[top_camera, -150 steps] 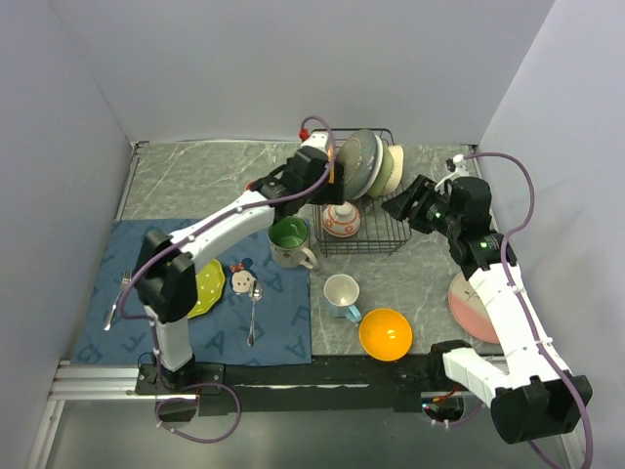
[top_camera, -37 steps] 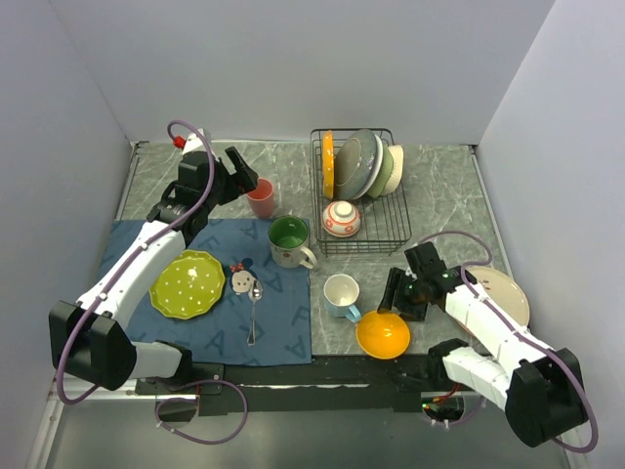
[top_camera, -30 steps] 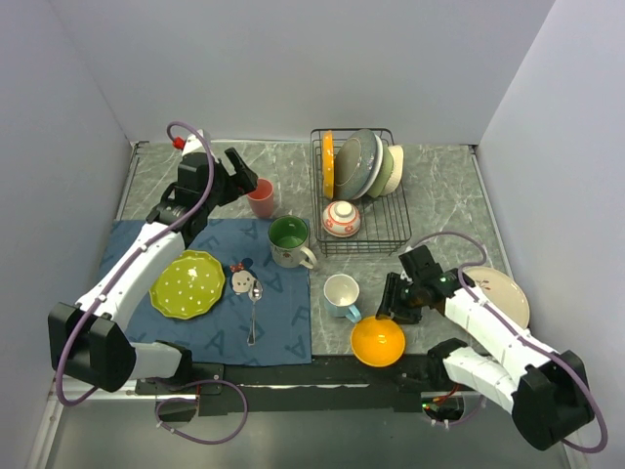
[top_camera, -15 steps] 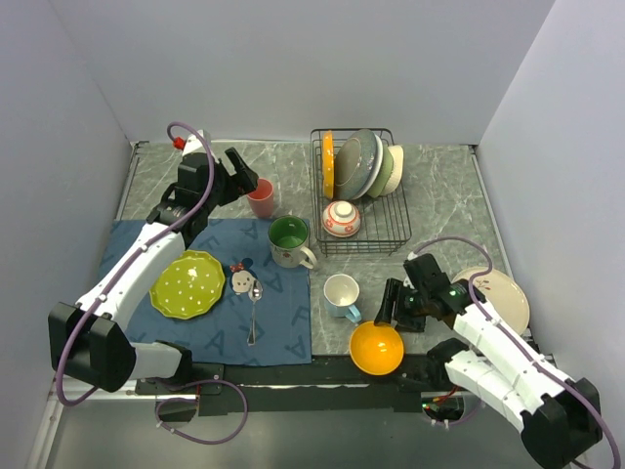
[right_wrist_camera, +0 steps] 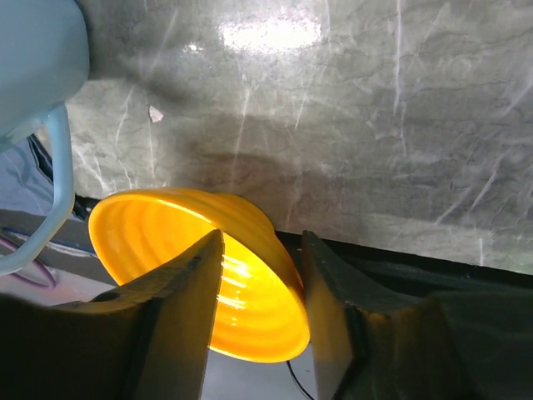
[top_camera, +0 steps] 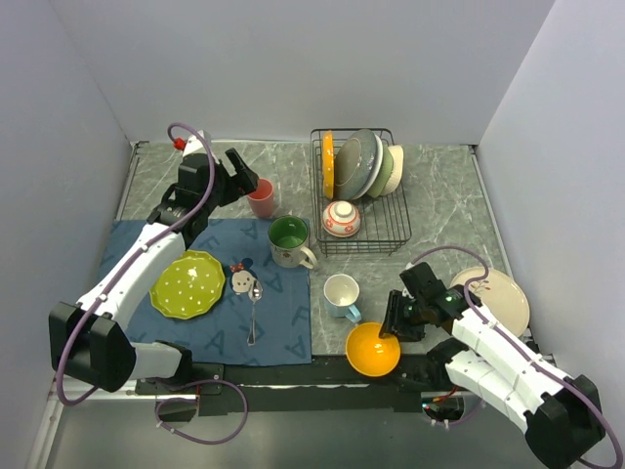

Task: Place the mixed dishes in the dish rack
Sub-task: Grab a bowl with the right arm

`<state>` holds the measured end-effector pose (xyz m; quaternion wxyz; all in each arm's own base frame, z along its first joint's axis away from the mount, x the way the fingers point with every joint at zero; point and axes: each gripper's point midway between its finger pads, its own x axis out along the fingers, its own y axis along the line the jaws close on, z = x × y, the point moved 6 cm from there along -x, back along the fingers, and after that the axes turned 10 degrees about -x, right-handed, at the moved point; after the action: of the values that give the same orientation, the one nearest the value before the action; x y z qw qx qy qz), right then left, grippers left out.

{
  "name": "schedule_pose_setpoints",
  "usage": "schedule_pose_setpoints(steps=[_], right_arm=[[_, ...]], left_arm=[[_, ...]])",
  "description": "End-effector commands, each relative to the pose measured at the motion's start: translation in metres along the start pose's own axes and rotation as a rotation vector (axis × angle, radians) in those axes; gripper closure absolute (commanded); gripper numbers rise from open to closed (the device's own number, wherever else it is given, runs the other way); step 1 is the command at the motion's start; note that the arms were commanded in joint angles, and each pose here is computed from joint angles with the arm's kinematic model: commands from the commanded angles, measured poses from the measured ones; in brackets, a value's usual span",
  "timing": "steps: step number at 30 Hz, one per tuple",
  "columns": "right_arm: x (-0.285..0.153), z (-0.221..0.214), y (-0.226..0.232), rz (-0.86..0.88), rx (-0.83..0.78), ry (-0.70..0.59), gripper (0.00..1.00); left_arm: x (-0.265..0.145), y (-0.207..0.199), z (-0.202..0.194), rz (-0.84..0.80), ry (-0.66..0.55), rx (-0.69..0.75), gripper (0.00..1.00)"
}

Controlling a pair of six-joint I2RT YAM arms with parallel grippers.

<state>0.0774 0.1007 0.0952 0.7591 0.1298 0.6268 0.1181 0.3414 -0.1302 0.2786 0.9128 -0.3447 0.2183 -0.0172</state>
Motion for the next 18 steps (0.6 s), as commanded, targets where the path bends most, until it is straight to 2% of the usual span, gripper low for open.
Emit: schedule_pose_setpoints(steps=[1, 3, 4, 6, 9, 14, 18], right_arm=[[-0.001, 0.003, -0.002, -0.044, 0.021, -0.013, 0.59], [-0.003, 0.005, -0.002, -0.064, 0.025, -0.026, 0.67], [-0.004, 0.006, -0.002, -0.071, 0.032, -0.036, 0.74], [-0.008, 0.011, -0.001, -0.083, 0.038, -0.061, 0.80], [-0.018, 0.016, 0.002, -0.086, 0.033, -0.088, 1.00], [-0.030, 0.021, 0.009, -0.059, 0.017, -0.113, 1.00], [-0.040, 0.022, 0.003, -0.142, 0.049, -0.107, 1.00]], left_arm=[[-0.006, -0.008, 0.008, -0.051, -0.032, 0.004, 0.03], [-0.007, -0.008, 0.008, -0.052, -0.031, 0.004, 0.03], [-0.006, -0.008, 0.008, -0.052, -0.031, 0.004, 0.03], [-0.007, -0.009, 0.008, -0.055, -0.028, 0.003, 0.03], [-0.009, -0.013, 0.010, -0.070, -0.030, 0.000, 0.03], [-0.010, -0.015, 0.012, -0.078, -0.031, -0.001, 0.03], [-0.010, -0.017, 0.014, -0.082, -0.035, -0.001, 0.03]])
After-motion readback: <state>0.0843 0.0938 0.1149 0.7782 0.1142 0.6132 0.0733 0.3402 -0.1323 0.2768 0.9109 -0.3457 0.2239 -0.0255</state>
